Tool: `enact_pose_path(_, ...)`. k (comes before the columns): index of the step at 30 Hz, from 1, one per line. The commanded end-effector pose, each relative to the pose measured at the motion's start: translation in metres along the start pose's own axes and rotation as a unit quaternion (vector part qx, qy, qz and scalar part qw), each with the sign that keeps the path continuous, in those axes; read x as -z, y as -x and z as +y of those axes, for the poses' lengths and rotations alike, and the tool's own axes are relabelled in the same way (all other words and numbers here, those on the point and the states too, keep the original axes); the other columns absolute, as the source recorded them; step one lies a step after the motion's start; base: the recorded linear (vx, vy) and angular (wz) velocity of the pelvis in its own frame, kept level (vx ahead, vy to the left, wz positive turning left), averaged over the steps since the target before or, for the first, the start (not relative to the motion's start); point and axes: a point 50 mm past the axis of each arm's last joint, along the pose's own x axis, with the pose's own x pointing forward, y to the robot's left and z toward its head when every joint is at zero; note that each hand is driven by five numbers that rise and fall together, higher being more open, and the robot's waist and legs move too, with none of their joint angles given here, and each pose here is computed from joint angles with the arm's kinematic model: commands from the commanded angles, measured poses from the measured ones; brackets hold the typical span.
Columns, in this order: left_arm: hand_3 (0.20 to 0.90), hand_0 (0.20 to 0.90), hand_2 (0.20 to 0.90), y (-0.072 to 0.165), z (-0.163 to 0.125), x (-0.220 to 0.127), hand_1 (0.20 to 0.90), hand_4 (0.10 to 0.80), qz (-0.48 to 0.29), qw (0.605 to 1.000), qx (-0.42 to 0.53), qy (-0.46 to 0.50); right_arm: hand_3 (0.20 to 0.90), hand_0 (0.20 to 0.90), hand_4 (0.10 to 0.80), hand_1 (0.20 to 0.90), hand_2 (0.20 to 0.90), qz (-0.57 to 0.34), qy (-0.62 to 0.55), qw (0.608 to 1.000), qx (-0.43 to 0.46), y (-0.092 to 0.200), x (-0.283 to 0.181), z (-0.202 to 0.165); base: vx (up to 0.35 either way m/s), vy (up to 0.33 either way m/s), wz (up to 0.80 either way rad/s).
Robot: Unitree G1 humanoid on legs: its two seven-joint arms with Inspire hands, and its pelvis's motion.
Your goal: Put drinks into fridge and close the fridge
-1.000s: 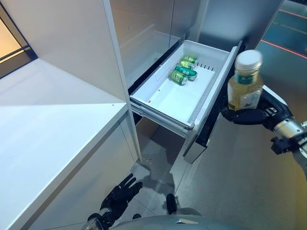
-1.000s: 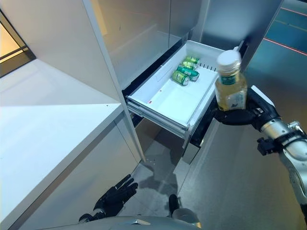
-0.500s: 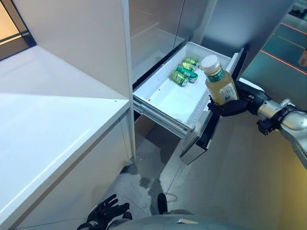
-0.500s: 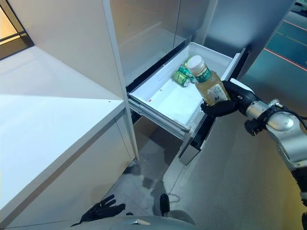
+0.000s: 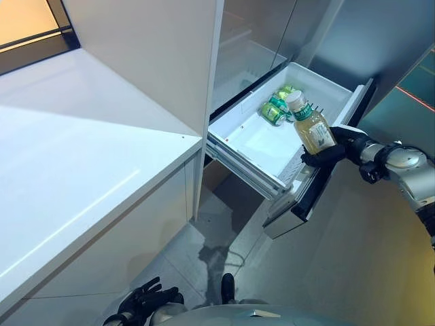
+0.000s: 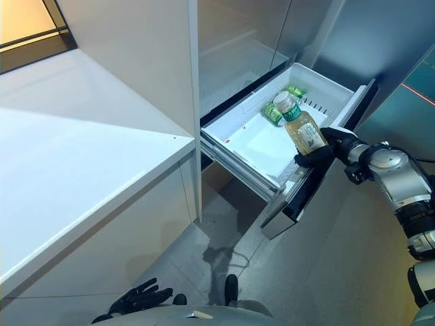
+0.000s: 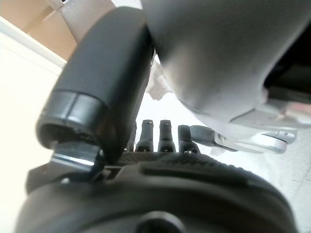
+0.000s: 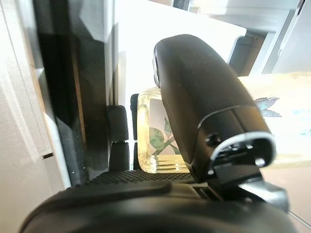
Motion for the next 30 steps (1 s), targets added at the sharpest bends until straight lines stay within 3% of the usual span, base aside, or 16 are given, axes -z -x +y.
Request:
enact_pose_path(1,0.9,0.9,0.9,0.009,0.026,0.005,0.9,0.8,0.032,0.998,-0.029,-0.045,0.2,0.3,0.1,0.3,0.3,-0.109,0.029,0.988,0.105,0.02,-0.076,-0.059,0.026,-0.033,0.02)
enact_pose_path(30,0.9,0.9,0.9,0.004,0.028,-0.058,0.9,0.8,-0.055,0.996,-0.054,-0.053,0.2,0.3,0.1,0.3,0.3,0.051,0.155,0.979,0.12,-0.001,-0.065,-0.074,-0.021,-0.013,0.09)
